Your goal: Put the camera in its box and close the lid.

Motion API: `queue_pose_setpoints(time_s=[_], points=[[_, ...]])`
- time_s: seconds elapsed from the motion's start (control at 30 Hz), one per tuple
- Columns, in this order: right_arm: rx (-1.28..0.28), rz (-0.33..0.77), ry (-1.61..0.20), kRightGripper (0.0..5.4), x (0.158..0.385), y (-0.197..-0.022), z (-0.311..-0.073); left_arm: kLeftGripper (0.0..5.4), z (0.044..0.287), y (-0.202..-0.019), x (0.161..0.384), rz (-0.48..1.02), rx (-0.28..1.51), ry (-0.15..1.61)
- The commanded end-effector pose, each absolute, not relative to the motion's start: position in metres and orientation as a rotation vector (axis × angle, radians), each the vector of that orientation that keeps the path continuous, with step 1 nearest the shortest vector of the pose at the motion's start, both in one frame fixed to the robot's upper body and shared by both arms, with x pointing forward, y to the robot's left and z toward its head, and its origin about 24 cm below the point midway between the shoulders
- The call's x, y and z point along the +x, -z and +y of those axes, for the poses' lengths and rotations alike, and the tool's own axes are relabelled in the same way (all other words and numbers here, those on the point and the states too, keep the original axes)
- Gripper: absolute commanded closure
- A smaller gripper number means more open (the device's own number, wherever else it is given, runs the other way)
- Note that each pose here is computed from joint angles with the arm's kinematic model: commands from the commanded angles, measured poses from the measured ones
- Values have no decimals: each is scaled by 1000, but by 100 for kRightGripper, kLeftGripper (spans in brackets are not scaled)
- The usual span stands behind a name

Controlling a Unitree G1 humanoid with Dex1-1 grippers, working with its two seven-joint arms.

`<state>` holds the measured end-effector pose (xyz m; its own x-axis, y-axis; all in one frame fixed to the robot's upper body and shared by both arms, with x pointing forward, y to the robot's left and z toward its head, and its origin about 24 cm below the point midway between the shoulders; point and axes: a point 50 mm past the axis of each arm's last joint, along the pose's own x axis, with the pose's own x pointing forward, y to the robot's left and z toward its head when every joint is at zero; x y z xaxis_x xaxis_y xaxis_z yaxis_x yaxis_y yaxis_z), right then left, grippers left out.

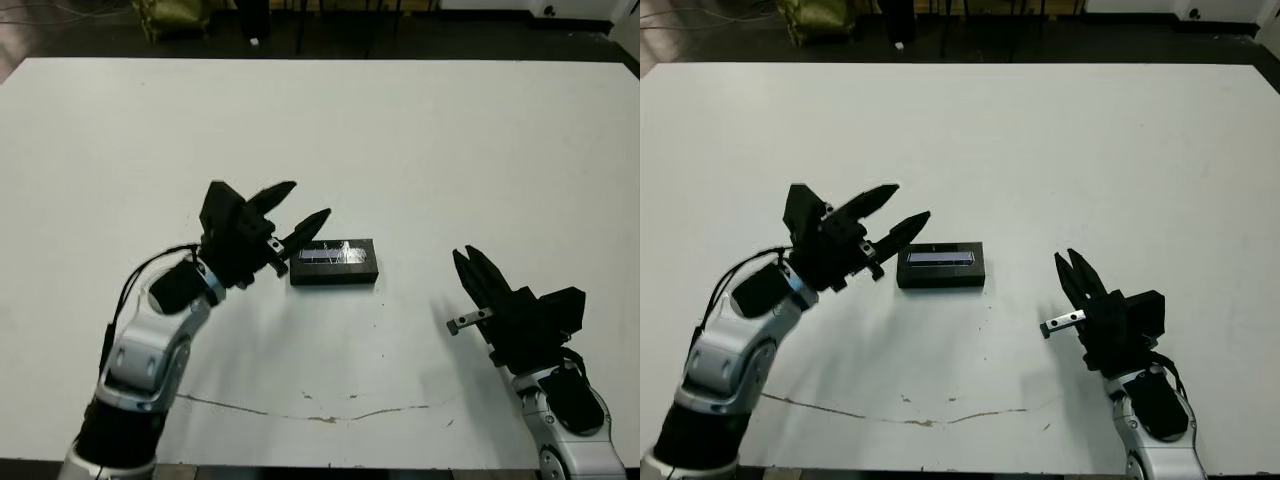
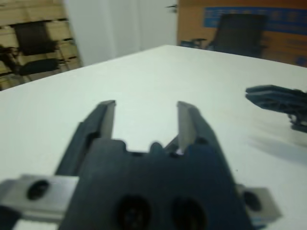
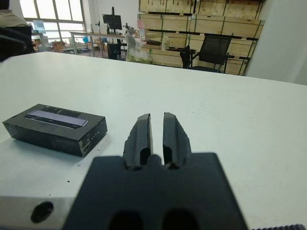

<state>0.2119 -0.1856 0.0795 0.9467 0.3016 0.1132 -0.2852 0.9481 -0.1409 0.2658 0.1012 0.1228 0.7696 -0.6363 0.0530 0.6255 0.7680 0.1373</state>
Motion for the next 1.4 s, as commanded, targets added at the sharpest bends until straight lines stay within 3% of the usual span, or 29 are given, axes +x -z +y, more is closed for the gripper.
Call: queue_pose_setpoints(time_s=[0.03, 0.2, 0.73, 1.0, 1.4], points=[[-128, -115, -298, 540, 210, -76, -186, 428, 94, -108, 260, -27, 121, 646], [-123, -115, -296, 540, 210, -76, -185, 537, 76, -98, 258, 18, 141, 635], [-123, -128, -305, 540, 211, -76, -185, 537, 42, -69, 256, 125, 170, 592], [-123, -129, -306, 540, 211, -76, -184, 537, 52, -42, 255, 227, 204, 572], [-130, -127, -307, 540, 210, -75, -184, 537, 65, -27, 251, 384, 186, 568]])
